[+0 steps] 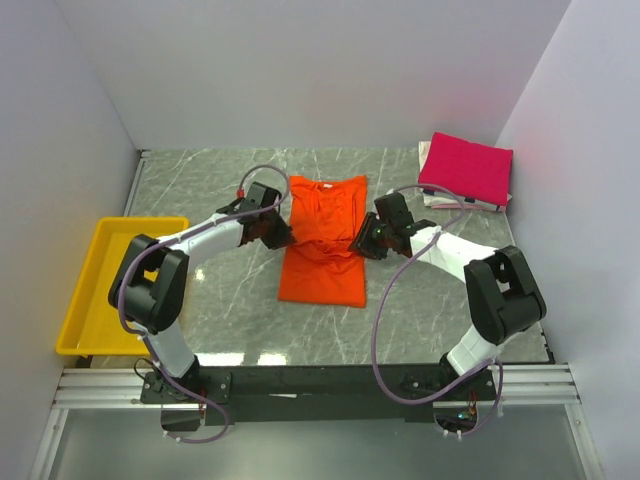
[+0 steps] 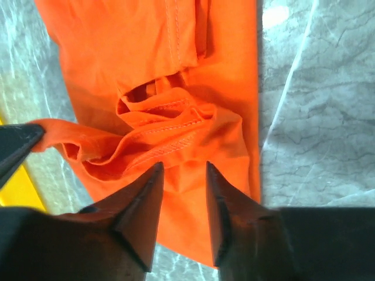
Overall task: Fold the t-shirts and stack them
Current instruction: Fold the tshirt
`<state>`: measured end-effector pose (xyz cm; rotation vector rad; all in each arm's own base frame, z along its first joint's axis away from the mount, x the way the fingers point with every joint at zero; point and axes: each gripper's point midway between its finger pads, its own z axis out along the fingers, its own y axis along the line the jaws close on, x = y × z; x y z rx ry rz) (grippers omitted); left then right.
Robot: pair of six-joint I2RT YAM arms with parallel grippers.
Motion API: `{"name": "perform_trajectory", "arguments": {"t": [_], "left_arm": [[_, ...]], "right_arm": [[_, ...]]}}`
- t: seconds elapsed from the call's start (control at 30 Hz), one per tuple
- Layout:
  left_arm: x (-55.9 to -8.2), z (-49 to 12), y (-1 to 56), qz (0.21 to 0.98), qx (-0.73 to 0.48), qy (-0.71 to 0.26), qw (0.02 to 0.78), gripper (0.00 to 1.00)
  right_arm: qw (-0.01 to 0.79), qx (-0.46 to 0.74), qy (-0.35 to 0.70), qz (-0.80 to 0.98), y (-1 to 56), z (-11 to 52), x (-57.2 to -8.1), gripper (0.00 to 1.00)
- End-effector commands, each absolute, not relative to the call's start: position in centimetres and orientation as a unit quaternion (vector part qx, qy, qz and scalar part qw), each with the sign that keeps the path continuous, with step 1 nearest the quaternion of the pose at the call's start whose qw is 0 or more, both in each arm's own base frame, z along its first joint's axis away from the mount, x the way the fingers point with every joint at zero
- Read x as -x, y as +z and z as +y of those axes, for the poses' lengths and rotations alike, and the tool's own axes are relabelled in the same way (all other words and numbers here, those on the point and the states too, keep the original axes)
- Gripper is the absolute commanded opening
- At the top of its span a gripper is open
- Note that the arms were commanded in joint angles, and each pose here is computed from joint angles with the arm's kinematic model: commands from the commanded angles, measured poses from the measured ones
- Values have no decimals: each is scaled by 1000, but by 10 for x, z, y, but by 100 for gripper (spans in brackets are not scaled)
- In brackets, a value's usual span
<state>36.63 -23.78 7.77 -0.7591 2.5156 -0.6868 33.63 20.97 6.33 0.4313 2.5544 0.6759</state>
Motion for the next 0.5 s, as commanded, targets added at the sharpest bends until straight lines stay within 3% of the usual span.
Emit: {"name": "perform_trajectory", "arguments": {"t": [0.0, 0.03, 0.07, 0.1, 0.2, 0.3, 0.37, 0.4, 0.43, 0.47], "left_arm": [[-385, -243, 95, 897, 239, -287, 236, 33], [-388, -242, 99, 895, 242, -289, 240, 46], [-390, -238, 107, 891, 242, -292, 251, 53], [-391, -233, 111, 888, 248, -289, 259, 72], [-390, -205, 121, 882, 278, -250, 286, 87], [-380, -193, 128, 885, 279, -218, 302, 79], [-370, -197, 128, 888, 274, -220, 295, 72], [-362, -206, 126, 893, 263, -232, 281, 59], [-356, -211, 121, 897, 259, -234, 270, 52], [-352, -217, 117, 900, 253, -237, 264, 47]], "right_arm": [[261, -159, 262, 916, 81, 205, -346, 47], [264, -160, 260, 915, 83, 203, -346, 57], [268, -163, 254, 915, 84, 199, -347, 59], [275, -164, 253, 913, 89, 197, -347, 59], [298, -160, 233, 912, 99, 185, -347, 61], [314, -144, 227, 911, 108, 186, -342, 54], [307, -122, 223, 917, 106, 198, -332, 41], [310, -113, 222, 918, 109, 203, -332, 34], [306, -103, 222, 920, 108, 210, -329, 28], [297, -88, 221, 925, 102, 220, -323, 28]]}}
